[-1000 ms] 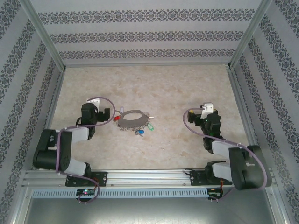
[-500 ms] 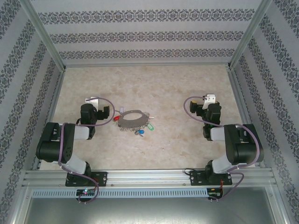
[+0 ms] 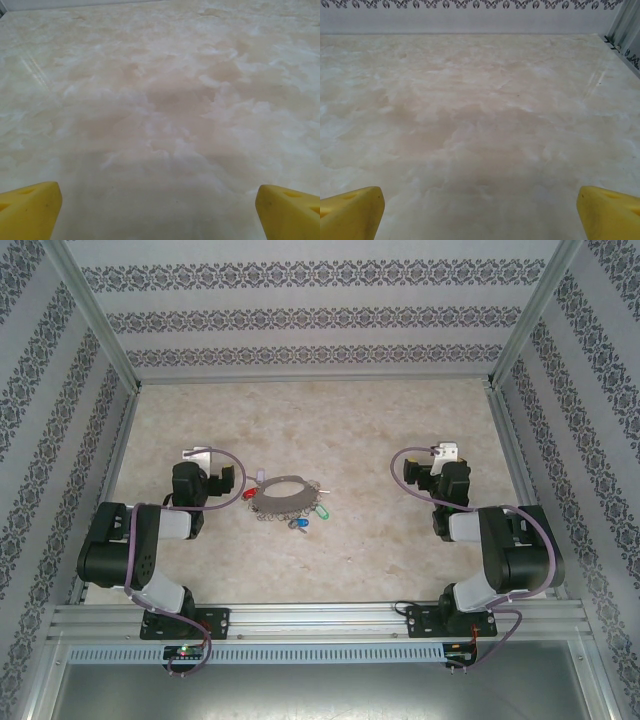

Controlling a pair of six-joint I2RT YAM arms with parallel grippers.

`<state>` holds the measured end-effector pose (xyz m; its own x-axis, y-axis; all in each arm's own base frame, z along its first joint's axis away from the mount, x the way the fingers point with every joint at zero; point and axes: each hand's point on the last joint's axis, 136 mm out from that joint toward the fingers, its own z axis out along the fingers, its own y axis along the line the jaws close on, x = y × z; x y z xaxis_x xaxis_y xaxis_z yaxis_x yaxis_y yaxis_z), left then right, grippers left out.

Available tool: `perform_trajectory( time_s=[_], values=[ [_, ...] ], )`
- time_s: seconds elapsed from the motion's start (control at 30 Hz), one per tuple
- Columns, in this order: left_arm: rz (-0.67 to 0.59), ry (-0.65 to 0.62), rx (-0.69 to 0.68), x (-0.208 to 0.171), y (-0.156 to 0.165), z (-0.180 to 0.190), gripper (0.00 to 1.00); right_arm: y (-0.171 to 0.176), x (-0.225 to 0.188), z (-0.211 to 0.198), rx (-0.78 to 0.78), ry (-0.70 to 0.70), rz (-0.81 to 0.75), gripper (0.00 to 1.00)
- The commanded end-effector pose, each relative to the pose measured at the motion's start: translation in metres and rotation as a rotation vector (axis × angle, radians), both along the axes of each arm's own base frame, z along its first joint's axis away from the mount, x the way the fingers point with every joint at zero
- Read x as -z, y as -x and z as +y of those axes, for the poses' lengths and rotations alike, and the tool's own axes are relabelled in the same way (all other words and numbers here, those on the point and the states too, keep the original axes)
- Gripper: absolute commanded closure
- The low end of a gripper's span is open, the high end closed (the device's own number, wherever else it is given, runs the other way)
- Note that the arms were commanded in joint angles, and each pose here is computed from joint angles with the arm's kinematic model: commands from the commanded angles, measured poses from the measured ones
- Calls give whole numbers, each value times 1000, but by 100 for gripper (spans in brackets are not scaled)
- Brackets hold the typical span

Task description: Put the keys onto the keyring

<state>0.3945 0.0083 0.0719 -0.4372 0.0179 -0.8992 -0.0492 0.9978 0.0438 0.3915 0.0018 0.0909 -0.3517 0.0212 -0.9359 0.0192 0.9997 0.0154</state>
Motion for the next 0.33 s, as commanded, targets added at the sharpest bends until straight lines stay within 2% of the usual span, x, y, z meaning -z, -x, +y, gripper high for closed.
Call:
perform_trajectory(
  time_s=[0.0, 0.3],
  values=[
    [-46, 20, -6, -9, -5, 2, 0, -7, -12, 0, 2, 4, -32, 2],
    [-48, 22, -6, -10, -5, 2, 1, -6, -14, 0, -4, -2, -37, 2]
  ],
)
